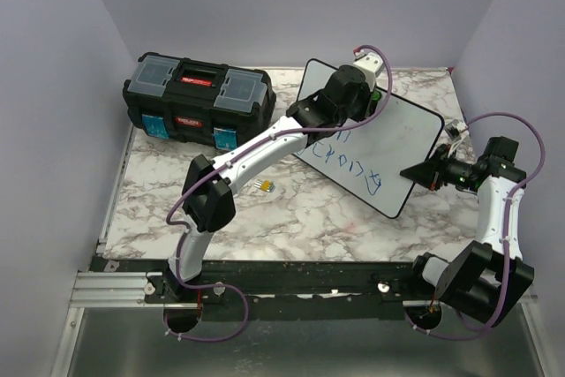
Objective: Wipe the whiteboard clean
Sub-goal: Erase the whiteboard at the center of the board.
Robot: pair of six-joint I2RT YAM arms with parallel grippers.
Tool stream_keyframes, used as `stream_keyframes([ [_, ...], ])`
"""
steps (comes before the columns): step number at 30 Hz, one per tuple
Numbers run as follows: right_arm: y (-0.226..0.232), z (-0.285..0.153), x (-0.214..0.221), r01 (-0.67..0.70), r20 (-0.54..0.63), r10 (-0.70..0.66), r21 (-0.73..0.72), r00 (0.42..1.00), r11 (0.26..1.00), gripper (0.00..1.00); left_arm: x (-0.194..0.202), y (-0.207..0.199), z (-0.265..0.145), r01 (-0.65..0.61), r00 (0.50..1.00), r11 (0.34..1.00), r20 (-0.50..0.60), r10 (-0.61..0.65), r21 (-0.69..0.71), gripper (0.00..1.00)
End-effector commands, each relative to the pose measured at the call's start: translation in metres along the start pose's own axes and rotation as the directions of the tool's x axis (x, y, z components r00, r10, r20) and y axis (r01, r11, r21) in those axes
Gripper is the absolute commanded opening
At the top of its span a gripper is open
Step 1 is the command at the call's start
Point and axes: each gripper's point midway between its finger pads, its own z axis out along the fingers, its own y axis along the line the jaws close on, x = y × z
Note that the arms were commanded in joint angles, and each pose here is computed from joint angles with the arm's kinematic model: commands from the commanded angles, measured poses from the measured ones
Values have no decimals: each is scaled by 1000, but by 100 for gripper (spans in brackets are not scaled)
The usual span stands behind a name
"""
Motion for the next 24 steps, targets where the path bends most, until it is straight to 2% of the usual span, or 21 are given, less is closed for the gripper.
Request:
stream_keyframes([
  [1, 13, 1, -16, 163, 60, -159, -65, 985, 984, 1, 32, -21, -1, -27, 998, 995, -60, 33, 100, 0],
  [7, 14, 1, -15, 164, 59, -160, -69, 985, 984, 1, 5, -49, -7, -19, 1000, 988, -3, 19, 155, 0],
  [12, 14, 1, -15, 168, 59, -164, -69, 985, 983, 1, -23, -84, -15, -27, 999, 967, 37, 18, 253, 0],
  [18, 15, 1, -15, 170, 59, -166, -70, 984, 983, 1, -15, -128, -23, -17, 1000, 933, 21, 10, 360, 0],
  [24, 15, 1, -15, 172, 58, -168, -71, 984, 983, 1, 3, -152, -34, 2, 1000, 906, -16, 5, 422, 0],
])
